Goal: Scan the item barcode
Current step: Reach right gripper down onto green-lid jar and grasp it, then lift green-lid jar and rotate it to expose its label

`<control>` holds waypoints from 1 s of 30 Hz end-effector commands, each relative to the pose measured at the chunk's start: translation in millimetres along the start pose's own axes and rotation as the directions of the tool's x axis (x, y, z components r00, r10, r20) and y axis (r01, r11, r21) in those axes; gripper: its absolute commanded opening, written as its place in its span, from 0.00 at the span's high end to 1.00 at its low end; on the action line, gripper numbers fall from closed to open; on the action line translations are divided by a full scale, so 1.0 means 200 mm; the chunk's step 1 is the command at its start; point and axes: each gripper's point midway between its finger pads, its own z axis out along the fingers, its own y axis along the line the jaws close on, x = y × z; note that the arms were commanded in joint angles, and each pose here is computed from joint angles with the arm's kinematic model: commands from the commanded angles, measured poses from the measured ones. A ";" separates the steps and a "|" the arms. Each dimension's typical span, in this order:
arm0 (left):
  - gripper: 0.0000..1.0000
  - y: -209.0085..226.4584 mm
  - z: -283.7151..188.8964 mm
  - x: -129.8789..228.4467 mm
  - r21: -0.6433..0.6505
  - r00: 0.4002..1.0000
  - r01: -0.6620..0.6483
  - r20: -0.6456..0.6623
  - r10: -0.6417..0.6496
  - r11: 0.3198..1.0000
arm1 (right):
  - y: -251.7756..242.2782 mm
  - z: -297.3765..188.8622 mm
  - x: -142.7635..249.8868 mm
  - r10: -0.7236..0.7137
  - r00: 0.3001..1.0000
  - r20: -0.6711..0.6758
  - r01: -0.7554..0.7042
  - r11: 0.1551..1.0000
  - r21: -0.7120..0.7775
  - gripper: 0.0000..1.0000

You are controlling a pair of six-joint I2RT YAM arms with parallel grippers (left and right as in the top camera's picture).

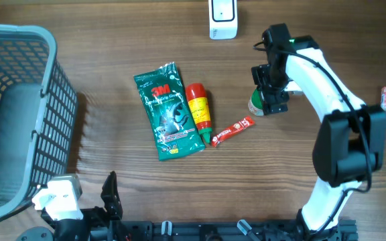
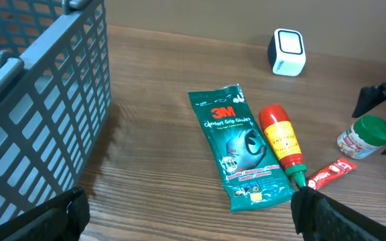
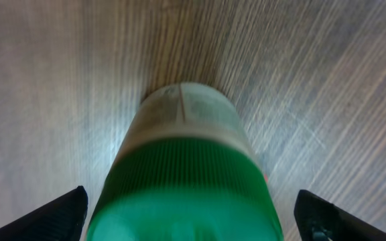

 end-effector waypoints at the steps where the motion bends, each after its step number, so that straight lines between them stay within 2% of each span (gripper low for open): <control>1: 0.00 -0.01 -0.01 -0.01 0.008 1.000 0.014 0.010 -0.014 1.000 | -0.03 0.13 -0.02 -0.011 1.000 0.019 0.009 0.998 0.064 0.11; 6: 0.01 -0.01 -0.01 -0.01 0.008 1.000 0.014 0.010 -0.014 1.000 | -0.02 0.15 -0.03 -0.281 0.960 0.005 0.280 0.958 0.065 0.28; 8: 0.00 -0.01 -0.01 -0.01 0.008 1.000 0.014 0.010 -0.014 1.000 | -0.03 0.15 -0.03 -0.440 0.898 -0.012 0.440 0.895 0.075 0.32; 9: 0.00 -0.01 -0.01 -0.01 0.008 1.000 0.014 0.010 -0.014 1.000 | -0.03 0.14 -0.03 -0.596 0.803 -0.023 0.596 0.800 0.069 0.32; 10: 0.00 -0.01 -0.01 -0.01 0.008 1.000 0.013 0.010 -0.014 1.000 | -0.02 0.14 -0.03 -0.735 0.677 -0.033 0.735 0.675 0.061 0.30; 11: 0.00 -0.01 -0.01 -0.01 0.008 1.000 0.014 0.010 -0.014 1.000 | -0.02 0.13 -0.03 -0.814 0.580 -0.044 0.815 0.577 0.057 0.27; 13: 0.00 -0.01 -0.01 -0.01 0.008 1.000 0.014 0.010 -0.014 1.000 | -0.04 0.11 0.00 -0.932 0.350 -0.089 0.937 0.350 0.024 0.26; 15: 0.00 -0.01 -0.01 -0.01 0.008 1.000 0.014 0.010 -0.014 1.000 | -0.07 0.10 0.00 -0.978 0.177 -0.113 0.984 0.177 0.014 0.26; 16: 0.00 -0.01 -0.01 -0.01 0.008 1.000 0.014 0.010 -0.014 1.000 | -0.07 0.09 -0.02 -0.984 0.134 -0.115 0.991 0.131 0.030 0.26; 18: 0.00 -0.01 -0.01 -0.01 0.008 1.000 0.014 0.010 -0.014 1.000 | -0.06 0.09 -0.05 -0.990 0.098 -0.105 0.994 0.092 0.063 0.18; 22: 0.00 -0.01 -0.01 -0.01 0.008 1.000 0.014 0.010 -0.014 1.000 | -0.04 0.02 -0.01 -0.992 0.090 -0.091 0.996 0.087 0.034 0.09; 23: 0.00 -0.01 -0.01 -0.01 0.008 1.000 0.014 0.010 -0.014 1.000 | -0.03 -0.04 0.02 -0.993 0.084 -0.086 0.996 0.081 0.034 0.00; 24: 0.00 -0.01 -0.01 -0.01 0.008 1.000 0.014 0.010 -0.014 1.000 | -0.04 -0.12 0.05 -0.994 0.083 -0.075 0.996 0.081 0.030 0.00; 26: 0.00 -0.01 -0.01 0.00 0.008 1.000 0.014 0.010 -0.014 1.000 | -0.04 -0.27 0.09 -0.989 0.144 -0.035 0.989 0.143 0.031 0.00; 27: 0.00 -0.01 -0.01 -0.01 0.008 1.000 0.014 0.010 -0.014 1.000 | -0.05 -0.33 0.11 -0.976 0.218 -0.010 0.976 0.218 0.027 0.00; 28: 0.00 -0.01 -0.01 -0.01 0.008 1.000 0.014 0.010 -0.014 1.000 | -0.05 -0.40 0.11 -0.941 0.337 0.017 0.941 0.338 0.018 0.00; 30: 0.00 -0.01 -0.01 -0.01 0.008 1.000 0.014 0.010 -0.014 1.000 | -0.08 -0.53 0.10 -0.764 0.642 0.064 0.766 0.643 -0.015 0.00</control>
